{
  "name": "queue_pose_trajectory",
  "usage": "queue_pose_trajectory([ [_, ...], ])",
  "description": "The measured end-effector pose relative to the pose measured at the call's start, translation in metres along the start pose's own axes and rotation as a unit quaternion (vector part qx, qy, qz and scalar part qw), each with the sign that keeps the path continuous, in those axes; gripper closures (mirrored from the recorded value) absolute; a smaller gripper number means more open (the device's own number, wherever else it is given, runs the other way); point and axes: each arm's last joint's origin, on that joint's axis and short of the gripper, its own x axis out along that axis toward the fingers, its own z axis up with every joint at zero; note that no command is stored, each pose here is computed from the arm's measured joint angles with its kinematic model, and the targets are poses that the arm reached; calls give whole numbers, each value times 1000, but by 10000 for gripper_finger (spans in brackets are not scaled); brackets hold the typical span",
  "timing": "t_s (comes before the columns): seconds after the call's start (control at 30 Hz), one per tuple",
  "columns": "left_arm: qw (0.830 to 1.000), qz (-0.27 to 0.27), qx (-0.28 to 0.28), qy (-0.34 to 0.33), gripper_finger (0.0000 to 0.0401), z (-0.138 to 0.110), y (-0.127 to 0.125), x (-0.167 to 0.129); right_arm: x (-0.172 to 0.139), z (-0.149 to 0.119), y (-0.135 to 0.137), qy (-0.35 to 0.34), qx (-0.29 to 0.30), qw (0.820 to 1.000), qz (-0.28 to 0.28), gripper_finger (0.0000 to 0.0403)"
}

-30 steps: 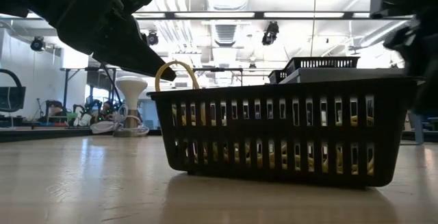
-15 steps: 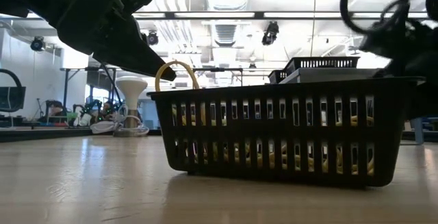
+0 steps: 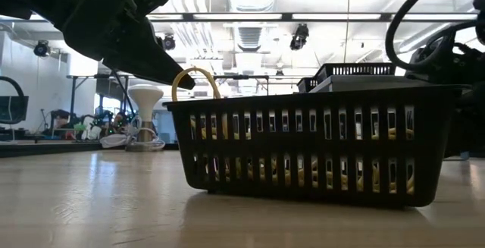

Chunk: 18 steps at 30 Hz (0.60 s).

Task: Pick & Place Office Desk Supplies
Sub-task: Adjust the black bin on the shelf

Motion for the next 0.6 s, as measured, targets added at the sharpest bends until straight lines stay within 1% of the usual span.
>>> queue_pose_trajectory([
  [0.1,1000,0,0,0,233,0,0,0,0,-1,0,7,0,1000,7,331],
  [0.23,1000,0,0,0,233,0,0,0,0,1,3,12,6,1000,26,370],
  [0.27,1000,0,0,0,233,0,0,0,-1,3,6,10,9,999,35,381],
  [0.33,1000,0,0,0,233,0,0,0,-4,11,18,5,13,996,85,390],
  [0.4,1000,1,0,0,233,0,0,0,-12,24,34,-39,2,992,123,392],
  [0.47,1000,1,0,1,233,0,0,0,-23,40,49,-111,-23,985,129,394],
  [0.5,1000,1,0,1,233,0,1,0,-30,48,55,-149,-37,981,117,394],
  [0.6,1000,2,1,3,233,-1,1,0,-53,74,74,-248,-75,964,54,394],
])
